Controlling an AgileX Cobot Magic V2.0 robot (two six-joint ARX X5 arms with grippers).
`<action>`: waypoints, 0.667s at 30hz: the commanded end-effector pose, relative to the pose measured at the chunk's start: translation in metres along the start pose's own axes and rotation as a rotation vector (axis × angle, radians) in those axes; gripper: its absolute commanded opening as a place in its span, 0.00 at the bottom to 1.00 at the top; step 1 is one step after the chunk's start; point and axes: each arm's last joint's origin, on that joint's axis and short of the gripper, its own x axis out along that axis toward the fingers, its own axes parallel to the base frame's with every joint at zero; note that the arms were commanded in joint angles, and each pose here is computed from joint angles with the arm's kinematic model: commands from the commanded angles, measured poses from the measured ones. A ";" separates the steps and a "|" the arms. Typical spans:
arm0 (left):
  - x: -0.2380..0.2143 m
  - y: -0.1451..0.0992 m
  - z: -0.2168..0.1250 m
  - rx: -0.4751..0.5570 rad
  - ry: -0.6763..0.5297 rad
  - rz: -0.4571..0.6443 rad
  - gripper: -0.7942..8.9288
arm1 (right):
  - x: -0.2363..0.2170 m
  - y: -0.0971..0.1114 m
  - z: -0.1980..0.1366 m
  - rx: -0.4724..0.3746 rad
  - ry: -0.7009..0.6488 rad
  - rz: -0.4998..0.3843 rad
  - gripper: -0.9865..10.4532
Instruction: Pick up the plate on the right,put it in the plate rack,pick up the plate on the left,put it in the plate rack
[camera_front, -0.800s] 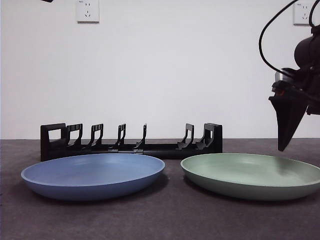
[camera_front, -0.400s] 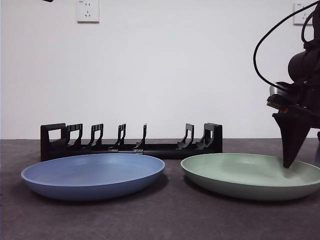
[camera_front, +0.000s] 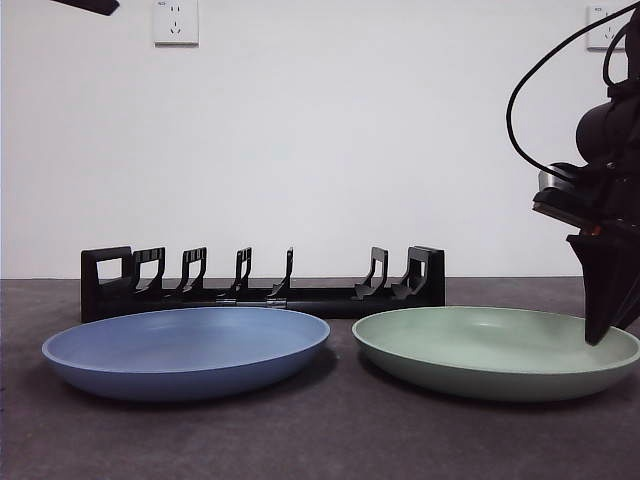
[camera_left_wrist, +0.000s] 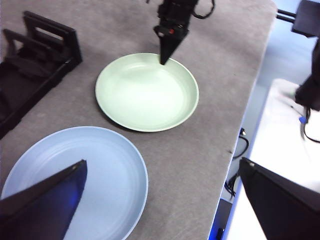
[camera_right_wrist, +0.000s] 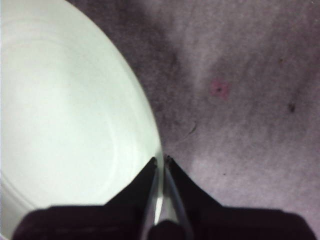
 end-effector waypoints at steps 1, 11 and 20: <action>0.005 -0.003 0.003 0.087 0.002 -0.033 0.72 | -0.001 0.001 0.001 -0.001 0.000 -0.004 0.07; 0.033 -0.018 0.011 0.403 0.089 0.033 0.72 | -0.071 0.027 -0.006 -0.050 -0.121 0.005 0.07; 0.064 -0.037 0.030 0.845 0.089 0.219 0.72 | -0.136 0.053 -0.016 -0.093 -0.219 0.058 0.07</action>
